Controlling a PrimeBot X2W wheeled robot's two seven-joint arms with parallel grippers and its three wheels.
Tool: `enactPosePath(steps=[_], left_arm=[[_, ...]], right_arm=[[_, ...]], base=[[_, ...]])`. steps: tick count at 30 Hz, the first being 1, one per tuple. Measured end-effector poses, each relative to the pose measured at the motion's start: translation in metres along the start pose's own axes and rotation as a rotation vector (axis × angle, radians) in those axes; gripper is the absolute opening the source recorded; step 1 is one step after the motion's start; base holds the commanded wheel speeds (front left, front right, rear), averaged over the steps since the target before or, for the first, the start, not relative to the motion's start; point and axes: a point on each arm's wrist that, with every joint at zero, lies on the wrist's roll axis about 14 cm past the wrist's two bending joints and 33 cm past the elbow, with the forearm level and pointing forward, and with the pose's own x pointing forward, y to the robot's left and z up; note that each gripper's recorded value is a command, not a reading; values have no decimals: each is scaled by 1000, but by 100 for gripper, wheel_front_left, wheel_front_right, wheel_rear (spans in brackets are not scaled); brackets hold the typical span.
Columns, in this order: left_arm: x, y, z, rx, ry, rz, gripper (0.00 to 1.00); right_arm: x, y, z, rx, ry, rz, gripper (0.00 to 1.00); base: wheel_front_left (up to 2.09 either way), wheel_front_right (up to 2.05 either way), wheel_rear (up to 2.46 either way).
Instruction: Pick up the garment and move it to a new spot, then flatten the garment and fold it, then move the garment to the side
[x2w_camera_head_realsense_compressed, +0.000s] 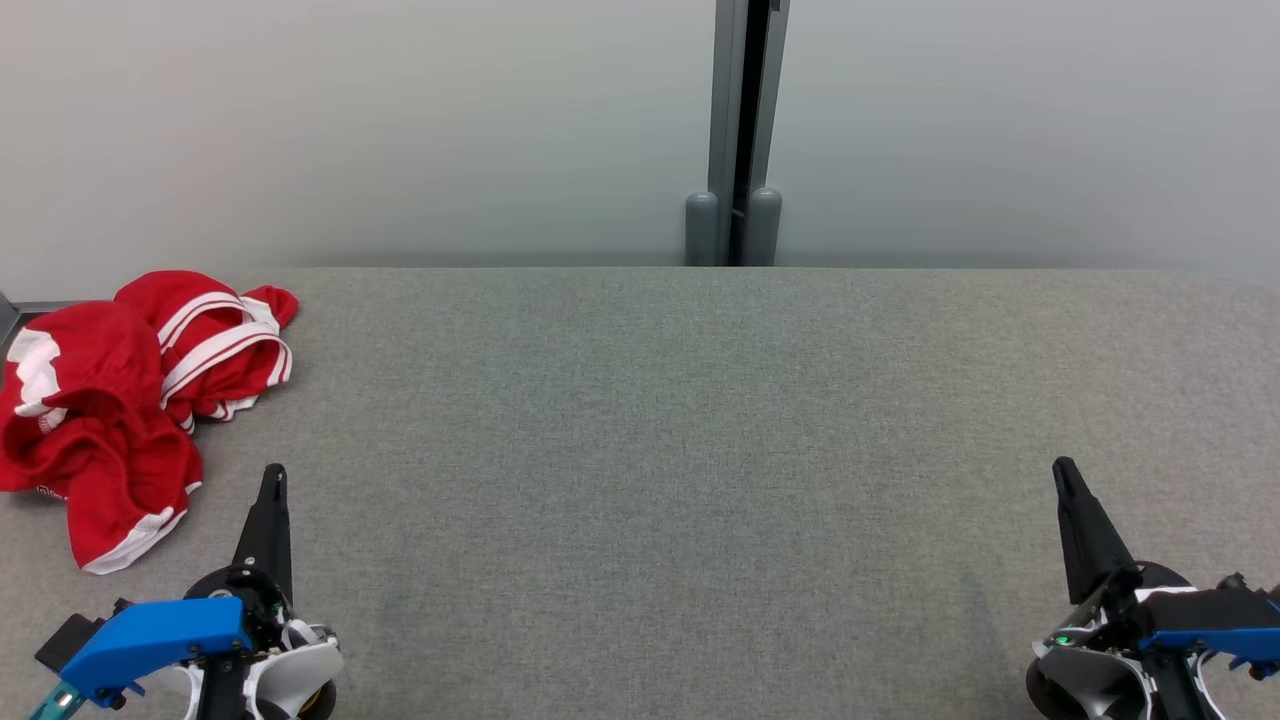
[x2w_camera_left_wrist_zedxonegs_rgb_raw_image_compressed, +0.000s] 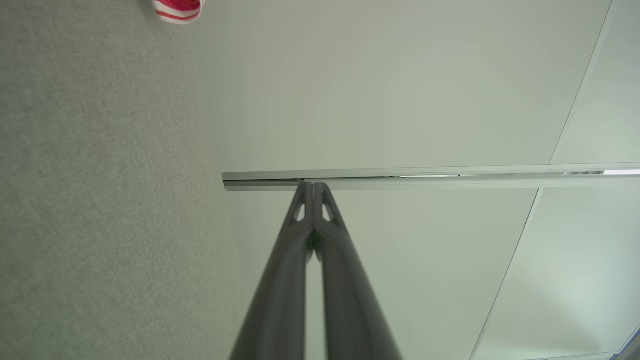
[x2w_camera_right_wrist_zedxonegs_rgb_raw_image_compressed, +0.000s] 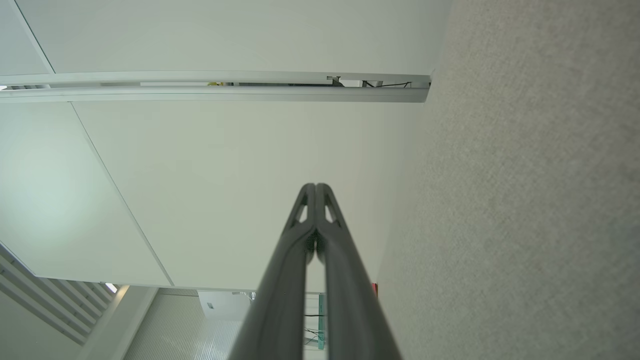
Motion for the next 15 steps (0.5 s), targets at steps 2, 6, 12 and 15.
enactPosePath(steps=[2,6,12,15], left_arm=[[0,0,0,0,0,0,0],[0,0,0,0,0,0,0],[0,0,0,0,0,0,0],[0,0,0,0,0,0,0]], right_arm=[[0,0,0,0,0,0,0],[0,0,0,0,0,0,0],[0,0,0,0,0,0,0],[0,0,0,0,0,0,0]], base=[[0,0,0],[0,0,0],[0,0,0],[0,0,0]])
